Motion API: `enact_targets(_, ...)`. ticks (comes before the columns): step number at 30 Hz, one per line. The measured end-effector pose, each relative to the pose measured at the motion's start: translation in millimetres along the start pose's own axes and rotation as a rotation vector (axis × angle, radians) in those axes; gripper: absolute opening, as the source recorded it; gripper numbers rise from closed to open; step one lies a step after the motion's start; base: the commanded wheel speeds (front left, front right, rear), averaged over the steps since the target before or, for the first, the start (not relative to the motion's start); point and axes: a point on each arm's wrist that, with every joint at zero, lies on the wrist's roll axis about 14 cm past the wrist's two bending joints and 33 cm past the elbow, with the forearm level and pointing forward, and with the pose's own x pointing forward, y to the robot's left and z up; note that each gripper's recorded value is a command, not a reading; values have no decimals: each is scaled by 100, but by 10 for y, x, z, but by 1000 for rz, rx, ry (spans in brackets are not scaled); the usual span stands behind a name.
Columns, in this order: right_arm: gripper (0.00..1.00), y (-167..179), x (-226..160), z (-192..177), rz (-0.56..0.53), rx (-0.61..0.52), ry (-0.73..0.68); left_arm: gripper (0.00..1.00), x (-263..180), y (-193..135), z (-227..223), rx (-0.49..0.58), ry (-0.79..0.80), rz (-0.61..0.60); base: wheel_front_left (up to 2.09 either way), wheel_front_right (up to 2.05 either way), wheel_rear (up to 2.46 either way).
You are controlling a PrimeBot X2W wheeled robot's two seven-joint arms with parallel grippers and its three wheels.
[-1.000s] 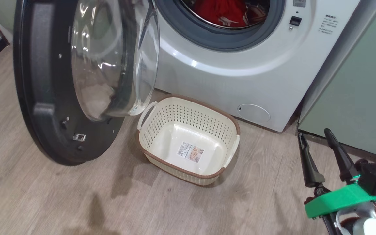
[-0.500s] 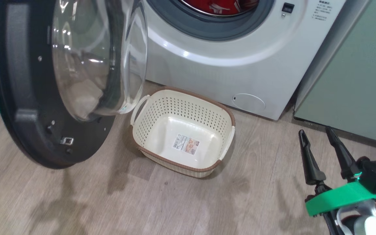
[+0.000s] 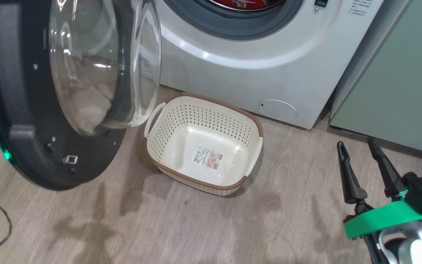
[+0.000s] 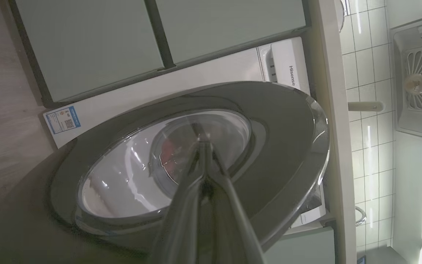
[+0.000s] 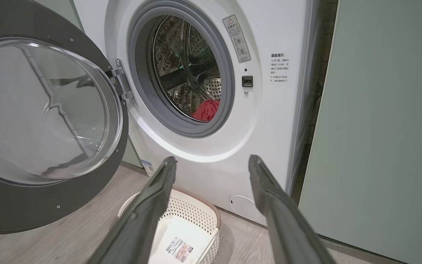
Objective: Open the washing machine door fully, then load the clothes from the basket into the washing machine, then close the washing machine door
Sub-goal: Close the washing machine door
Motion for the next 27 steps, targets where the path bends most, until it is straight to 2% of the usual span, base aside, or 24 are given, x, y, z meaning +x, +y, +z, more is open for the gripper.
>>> enact_targets(9,100,-5,-7,-7,-2,1,2,0,-51,93,-218,-20,60,12,0,0,0)
enact_targets(27,100,-41,-33,-5,-14,3,2,0,-50,-35,-616,-19,188,-35,0,0,0)
